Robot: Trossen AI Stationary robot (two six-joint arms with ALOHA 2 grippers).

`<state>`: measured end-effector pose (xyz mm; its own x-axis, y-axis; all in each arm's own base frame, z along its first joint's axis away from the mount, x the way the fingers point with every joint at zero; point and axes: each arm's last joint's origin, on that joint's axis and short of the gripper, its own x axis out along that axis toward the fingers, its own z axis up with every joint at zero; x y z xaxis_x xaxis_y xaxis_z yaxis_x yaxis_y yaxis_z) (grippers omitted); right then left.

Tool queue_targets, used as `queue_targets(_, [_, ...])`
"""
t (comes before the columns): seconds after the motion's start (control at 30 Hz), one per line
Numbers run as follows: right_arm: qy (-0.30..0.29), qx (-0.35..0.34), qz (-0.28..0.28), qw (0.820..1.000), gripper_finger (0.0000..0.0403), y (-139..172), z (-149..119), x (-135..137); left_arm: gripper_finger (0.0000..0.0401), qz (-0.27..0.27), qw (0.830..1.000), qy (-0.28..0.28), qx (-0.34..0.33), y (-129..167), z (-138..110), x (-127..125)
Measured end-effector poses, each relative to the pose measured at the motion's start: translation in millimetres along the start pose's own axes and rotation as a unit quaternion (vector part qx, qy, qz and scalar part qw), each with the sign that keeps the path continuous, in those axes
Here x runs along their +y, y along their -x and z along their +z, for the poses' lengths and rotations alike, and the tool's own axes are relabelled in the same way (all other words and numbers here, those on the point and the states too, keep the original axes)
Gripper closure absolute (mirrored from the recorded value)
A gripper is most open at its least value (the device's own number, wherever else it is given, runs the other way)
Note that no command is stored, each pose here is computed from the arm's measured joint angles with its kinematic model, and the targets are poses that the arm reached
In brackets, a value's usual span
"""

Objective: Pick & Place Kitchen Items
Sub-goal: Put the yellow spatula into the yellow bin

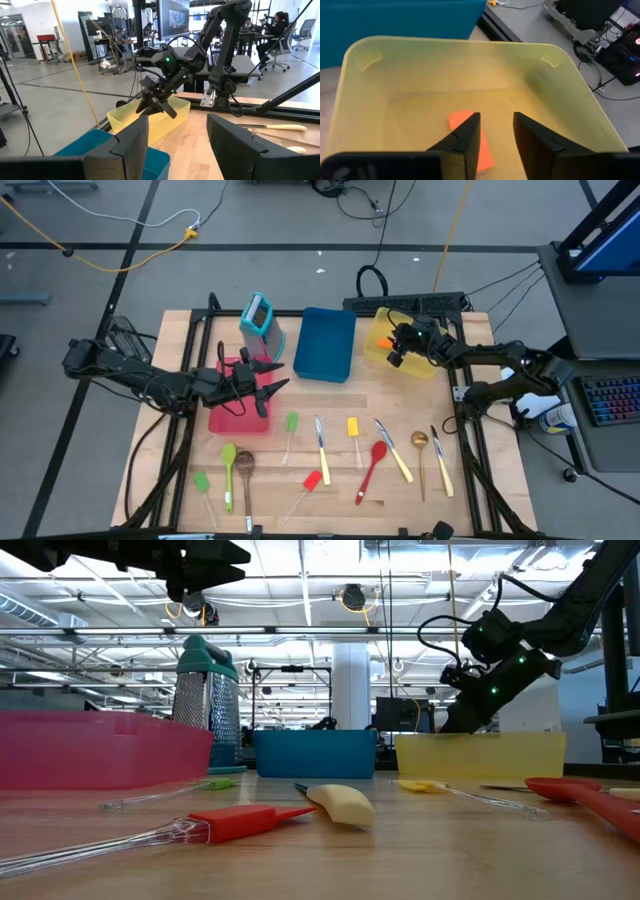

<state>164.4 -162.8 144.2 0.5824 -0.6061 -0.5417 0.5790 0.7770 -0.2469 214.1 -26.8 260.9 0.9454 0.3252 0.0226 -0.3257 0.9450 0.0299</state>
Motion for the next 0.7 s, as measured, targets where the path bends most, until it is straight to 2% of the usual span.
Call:
queue_targets(0.2, [0.0,-0.031,0.006,1.0,0.0262,0.4,7.3,6.3,0.0194,0.0,1.0,-0.015,0.0,0.0,0.0,0.0])
queue_targets(0.7, [-0.038,-0.118,0.074,0.99,0.0247,27.3,35.6,39.9,0.0194,0.0,0.995,-0.102,0.0,-0.1,0.1,0.1])
